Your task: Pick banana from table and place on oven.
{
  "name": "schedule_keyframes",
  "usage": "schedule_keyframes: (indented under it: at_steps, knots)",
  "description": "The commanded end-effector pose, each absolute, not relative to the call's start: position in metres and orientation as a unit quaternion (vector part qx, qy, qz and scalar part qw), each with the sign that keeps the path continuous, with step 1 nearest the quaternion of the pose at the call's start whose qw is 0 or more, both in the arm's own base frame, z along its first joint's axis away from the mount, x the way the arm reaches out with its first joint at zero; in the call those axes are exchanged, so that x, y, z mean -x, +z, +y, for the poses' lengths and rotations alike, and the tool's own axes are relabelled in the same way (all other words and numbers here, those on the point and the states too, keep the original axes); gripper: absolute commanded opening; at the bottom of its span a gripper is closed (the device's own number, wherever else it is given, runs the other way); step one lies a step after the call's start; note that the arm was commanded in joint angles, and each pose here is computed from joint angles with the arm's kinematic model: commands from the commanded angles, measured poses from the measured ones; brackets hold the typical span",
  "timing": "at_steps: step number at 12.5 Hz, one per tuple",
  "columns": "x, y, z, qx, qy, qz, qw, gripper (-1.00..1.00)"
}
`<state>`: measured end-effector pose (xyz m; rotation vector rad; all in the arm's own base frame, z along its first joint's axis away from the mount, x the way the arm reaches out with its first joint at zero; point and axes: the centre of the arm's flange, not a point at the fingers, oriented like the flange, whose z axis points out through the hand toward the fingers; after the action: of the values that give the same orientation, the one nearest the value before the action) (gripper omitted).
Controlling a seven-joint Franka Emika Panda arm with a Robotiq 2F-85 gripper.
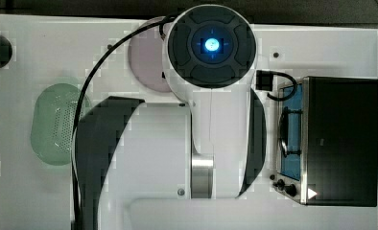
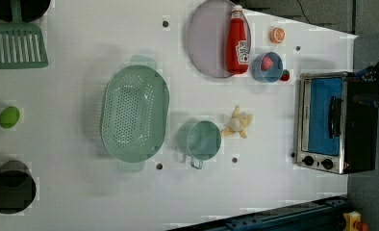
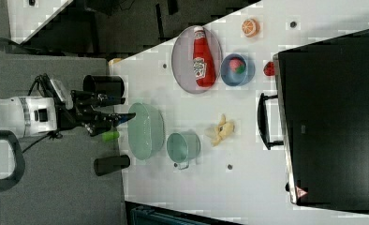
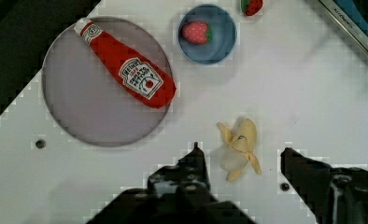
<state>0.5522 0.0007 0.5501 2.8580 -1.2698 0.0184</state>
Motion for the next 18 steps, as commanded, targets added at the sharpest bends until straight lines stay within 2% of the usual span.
schedule_keyframes:
  at_steps: [1, 3, 6, 9, 14, 18]
  knots:
    - [-0.409, 0.605, -0.008, -0.918, -0.001, -0.397, 0.009, 0.59]
    - [-0.409, 0.604, -0.008, -0.918, -0.002, -0.397, 0.009, 0.99]
    - [-0.416, 0.59, -0.008, -0.918, -0.01, -0.396, 0.012, 1.0]
    - [-0.441, 0.546, -0.008, -0.919, -0.021, -0.393, 0.015, 1.0]
    - [-0.487, 0.422, -0.007, -0.922, -0.018, -0.388, 0.008, 1.0]
    - [-0.493, 0.316, -0.007, -0.921, -0.013, -0.388, -0.001, 1.0]
